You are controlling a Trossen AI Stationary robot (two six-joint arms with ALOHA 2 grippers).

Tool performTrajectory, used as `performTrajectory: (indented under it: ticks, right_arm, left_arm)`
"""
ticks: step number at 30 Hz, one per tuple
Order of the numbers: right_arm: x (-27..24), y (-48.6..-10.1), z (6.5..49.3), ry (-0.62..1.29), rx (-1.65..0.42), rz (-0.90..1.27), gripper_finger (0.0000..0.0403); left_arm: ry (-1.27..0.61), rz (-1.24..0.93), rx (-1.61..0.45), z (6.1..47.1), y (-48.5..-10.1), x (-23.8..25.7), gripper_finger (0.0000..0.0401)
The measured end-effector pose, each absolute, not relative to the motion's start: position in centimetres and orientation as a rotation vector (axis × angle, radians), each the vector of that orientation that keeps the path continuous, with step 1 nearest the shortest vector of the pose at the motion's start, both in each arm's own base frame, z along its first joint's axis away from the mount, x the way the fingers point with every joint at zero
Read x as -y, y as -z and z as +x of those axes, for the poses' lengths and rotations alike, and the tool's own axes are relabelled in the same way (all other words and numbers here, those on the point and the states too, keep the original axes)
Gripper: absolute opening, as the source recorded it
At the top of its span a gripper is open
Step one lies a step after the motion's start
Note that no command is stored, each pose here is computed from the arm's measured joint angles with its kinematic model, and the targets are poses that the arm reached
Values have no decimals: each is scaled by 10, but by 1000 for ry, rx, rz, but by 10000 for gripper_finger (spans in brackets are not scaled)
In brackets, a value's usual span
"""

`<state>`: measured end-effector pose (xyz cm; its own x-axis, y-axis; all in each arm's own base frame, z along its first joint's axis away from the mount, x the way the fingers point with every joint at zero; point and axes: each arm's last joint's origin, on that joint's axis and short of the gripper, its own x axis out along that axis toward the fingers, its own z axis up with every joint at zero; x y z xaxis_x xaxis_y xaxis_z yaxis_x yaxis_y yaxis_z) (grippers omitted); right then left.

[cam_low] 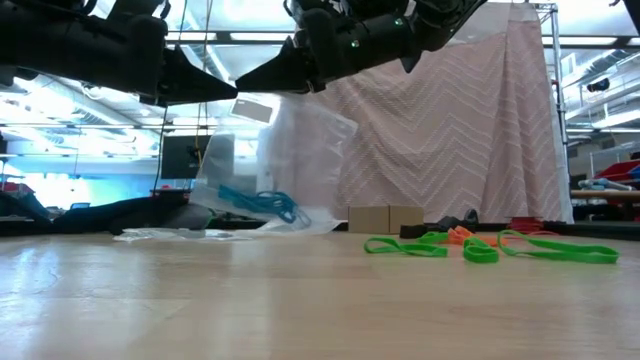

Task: Sort rubber bands
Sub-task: Close the transparent zip bag

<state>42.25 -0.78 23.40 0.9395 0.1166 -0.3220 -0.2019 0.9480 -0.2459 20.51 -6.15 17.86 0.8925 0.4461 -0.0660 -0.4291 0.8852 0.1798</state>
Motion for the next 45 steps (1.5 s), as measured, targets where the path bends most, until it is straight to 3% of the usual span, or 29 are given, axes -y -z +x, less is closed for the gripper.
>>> performTrajectory:
  ticks: [25,33,39,45]
  right_arm:
    - [22,-218,415,-61,-503,-268,0]
    - [18,-222,417,-71,-461,-276,0]
    - [11,-225,419,-91,-418,-285,0]
    - [6,-225,419,-105,-418,-286,0]
  left_arm:
    - [-519,227,-139,204,-177,60,5]
    - [-354,355,-201,205,-171,63,77]
    - [-448,357,-207,204,-172,61,138]
    - [-472,348,-195,204,-173,60,167]
